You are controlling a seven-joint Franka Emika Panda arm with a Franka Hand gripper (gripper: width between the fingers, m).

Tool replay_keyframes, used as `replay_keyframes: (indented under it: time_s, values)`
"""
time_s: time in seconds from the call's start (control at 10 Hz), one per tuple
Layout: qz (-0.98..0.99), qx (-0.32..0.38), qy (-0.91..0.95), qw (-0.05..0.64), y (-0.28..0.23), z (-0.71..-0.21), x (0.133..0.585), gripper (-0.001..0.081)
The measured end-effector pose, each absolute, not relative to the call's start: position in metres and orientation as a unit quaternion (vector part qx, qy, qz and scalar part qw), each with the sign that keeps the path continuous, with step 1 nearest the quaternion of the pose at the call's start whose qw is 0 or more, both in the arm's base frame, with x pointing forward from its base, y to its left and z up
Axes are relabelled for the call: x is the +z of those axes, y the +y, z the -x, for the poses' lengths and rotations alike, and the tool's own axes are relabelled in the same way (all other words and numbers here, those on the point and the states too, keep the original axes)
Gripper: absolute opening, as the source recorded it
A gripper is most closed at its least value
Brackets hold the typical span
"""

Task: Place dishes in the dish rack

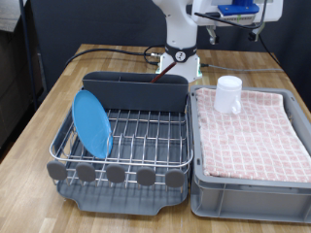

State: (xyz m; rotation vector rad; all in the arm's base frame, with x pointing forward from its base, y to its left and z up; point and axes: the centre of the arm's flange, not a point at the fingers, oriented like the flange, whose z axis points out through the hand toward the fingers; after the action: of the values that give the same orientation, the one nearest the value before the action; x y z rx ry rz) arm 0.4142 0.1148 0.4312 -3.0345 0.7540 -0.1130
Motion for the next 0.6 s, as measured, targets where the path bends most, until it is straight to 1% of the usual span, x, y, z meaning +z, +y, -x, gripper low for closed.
replay_keyframes:
  time_s: [0.3, 0.6]
  values:
    - [0.97, -0.034, 0.241, 0.003, 0.118, -0.413, 0.43, 0.0802]
    - [0.974, -0.027, 0.227, -0.006, 0.126, -0.423, 0.425, 0.0802]
